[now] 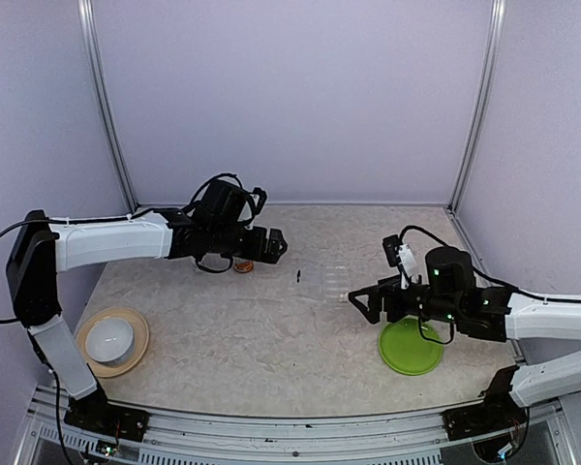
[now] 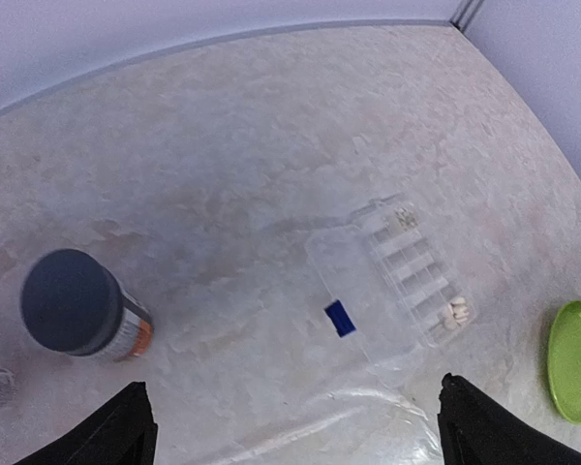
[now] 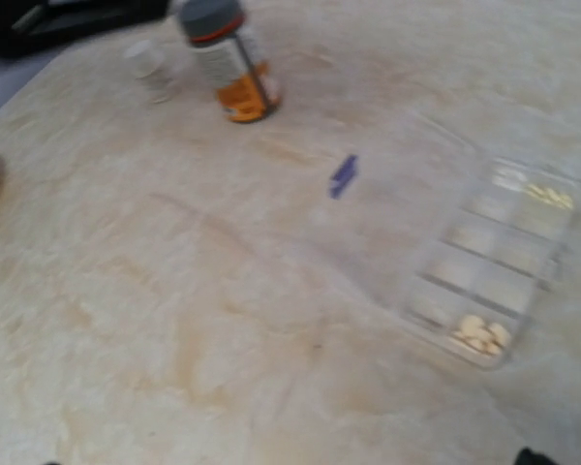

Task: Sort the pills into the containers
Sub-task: Place the pill bottle at the center of the board, then close the lid of the pill container.

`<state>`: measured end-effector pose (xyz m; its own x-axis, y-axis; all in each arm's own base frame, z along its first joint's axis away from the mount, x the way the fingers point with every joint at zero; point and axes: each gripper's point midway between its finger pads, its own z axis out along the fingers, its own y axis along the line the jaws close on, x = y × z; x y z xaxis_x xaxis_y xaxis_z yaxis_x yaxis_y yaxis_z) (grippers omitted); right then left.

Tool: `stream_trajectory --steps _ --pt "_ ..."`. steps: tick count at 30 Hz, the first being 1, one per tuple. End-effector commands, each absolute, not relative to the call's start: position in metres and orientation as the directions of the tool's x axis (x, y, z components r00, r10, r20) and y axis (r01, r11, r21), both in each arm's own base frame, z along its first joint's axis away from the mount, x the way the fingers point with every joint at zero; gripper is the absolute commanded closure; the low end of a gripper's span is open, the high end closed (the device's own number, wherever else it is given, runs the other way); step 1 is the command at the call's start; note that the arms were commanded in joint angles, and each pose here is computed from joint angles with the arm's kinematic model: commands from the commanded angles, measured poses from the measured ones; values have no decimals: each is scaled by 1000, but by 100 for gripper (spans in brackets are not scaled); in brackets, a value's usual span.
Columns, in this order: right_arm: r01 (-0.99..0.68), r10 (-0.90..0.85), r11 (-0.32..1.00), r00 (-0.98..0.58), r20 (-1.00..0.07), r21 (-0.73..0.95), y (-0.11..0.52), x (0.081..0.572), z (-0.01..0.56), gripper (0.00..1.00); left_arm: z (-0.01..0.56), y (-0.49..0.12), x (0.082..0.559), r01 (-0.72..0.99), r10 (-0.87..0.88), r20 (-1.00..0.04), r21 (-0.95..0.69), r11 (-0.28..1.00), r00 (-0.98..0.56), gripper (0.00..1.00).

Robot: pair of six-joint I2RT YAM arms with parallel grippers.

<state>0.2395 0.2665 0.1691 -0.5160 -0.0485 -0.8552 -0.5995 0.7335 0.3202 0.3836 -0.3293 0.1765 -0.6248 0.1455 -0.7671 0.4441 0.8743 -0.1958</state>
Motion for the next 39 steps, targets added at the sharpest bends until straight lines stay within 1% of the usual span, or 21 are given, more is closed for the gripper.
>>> stream_trajectory --steps 1,7,13,19,25,33,39 --pt "-565 21 706 -586 -810 427 265 255 171 0 172 -357 361 492 91 -746 -337 803 -659 1" --pt "-519 88 645 -679 -729 561 259 277 158 0 147 -373 352 495 68 -707 -420 760 -704 1" --pt "-471 127 625 -726 -676 623 255 304 146 0 125 -386 352 478 37 -665 -496 725 -746 1" --pt "-444 114 627 -760 -639 640 264 327 127 0 104 -383 364 410 -42 -613 -576 707 -789 1" --pt "-419 110 651 -772 -626 632 270 347 111 0 86 -367 379 333 -100 -587 -583 741 -804 1" --pt "-385 94 685 -795 -599 619 272 358 86 0 67 -380 380 332 -96 -548 -627 705 -831 1" --pt "-384 84 680 -806 -586 625 276 362 76 0 64 -384 387 330 -110 -541 -648 687 -833 1"
